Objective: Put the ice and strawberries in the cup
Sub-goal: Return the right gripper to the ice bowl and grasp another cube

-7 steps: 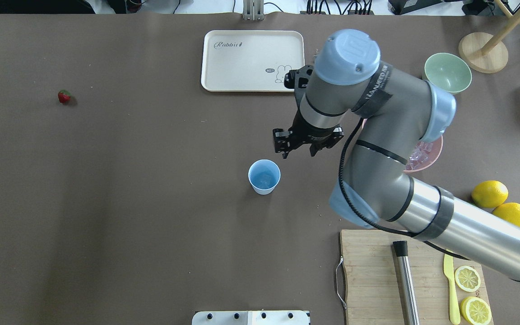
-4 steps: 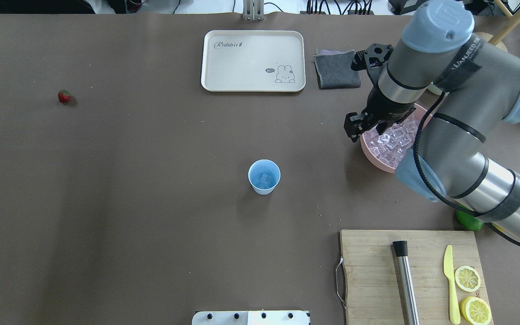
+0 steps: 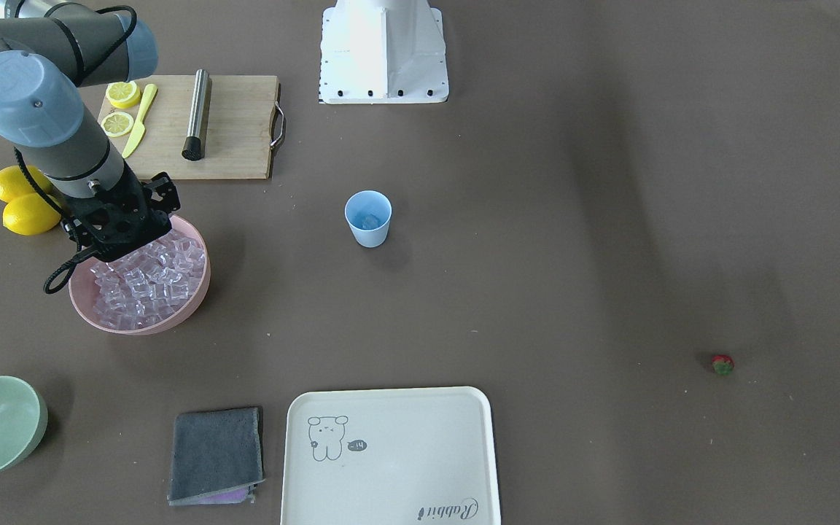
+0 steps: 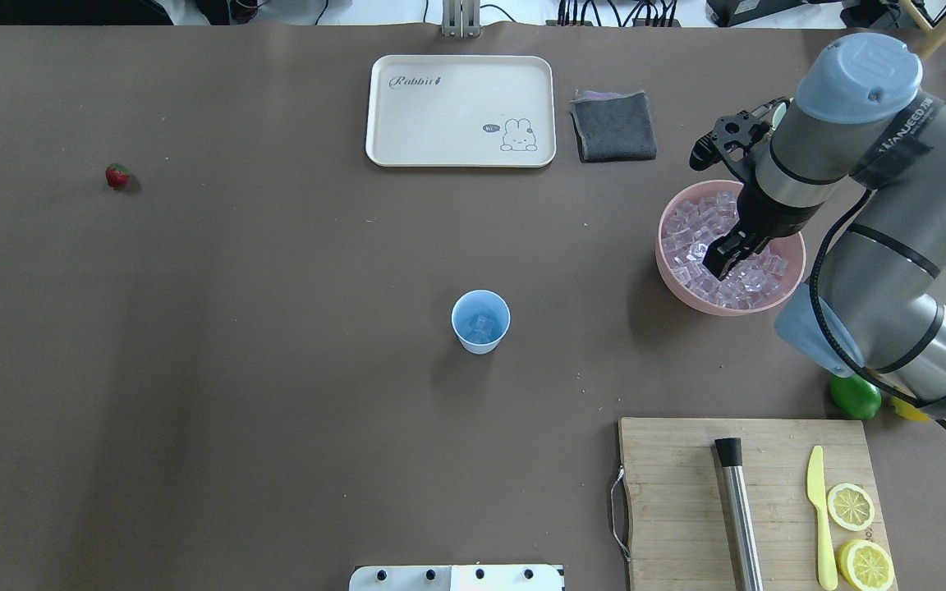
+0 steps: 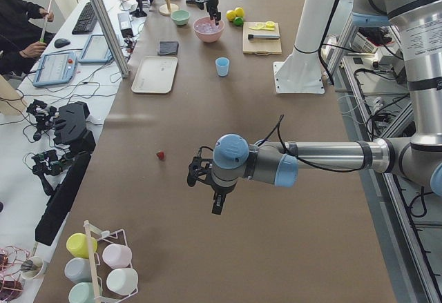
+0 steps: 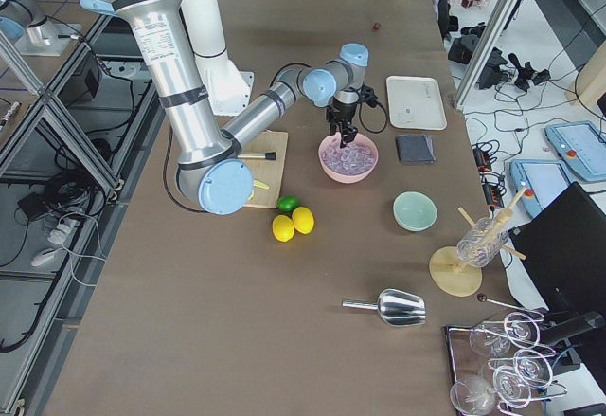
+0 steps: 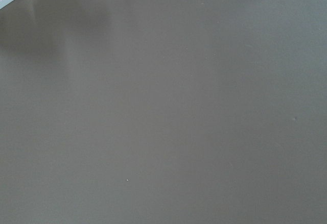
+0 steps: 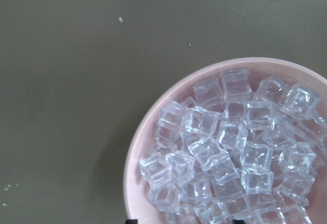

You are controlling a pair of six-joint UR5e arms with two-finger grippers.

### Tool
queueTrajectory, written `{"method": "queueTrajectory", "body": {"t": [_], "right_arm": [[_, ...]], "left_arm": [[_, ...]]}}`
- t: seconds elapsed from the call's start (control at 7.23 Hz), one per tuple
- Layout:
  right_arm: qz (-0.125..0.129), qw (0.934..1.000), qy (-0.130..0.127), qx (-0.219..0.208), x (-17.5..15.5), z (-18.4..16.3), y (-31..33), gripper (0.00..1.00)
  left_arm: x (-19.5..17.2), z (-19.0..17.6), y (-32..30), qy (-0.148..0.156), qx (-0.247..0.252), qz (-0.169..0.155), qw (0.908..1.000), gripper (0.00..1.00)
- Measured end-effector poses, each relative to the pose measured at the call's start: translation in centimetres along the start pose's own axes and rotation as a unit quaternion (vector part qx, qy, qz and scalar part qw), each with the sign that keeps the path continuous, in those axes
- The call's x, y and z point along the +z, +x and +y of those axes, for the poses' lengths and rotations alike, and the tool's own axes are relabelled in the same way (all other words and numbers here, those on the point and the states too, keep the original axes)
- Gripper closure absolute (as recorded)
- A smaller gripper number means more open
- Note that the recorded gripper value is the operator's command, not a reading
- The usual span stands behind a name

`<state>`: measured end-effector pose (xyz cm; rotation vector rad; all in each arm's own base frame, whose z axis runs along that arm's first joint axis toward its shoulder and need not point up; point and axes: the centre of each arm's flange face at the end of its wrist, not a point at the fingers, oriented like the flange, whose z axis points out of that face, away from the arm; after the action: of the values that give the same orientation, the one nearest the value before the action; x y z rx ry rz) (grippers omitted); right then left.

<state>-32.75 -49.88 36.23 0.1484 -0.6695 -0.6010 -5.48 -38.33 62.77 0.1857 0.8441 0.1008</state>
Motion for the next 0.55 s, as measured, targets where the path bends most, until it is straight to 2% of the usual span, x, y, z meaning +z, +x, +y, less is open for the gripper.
{"method": "queueTrajectory", "body": {"t": [0.55], "right_arm": [[0.013,0.9992,-0.028,-0.024,3.0,0.2,1.9,0.31]], "left_arm": [[-0.2,-0.1,0.2,0.002,-0.015,0.0,0.9999,0.02]]}}
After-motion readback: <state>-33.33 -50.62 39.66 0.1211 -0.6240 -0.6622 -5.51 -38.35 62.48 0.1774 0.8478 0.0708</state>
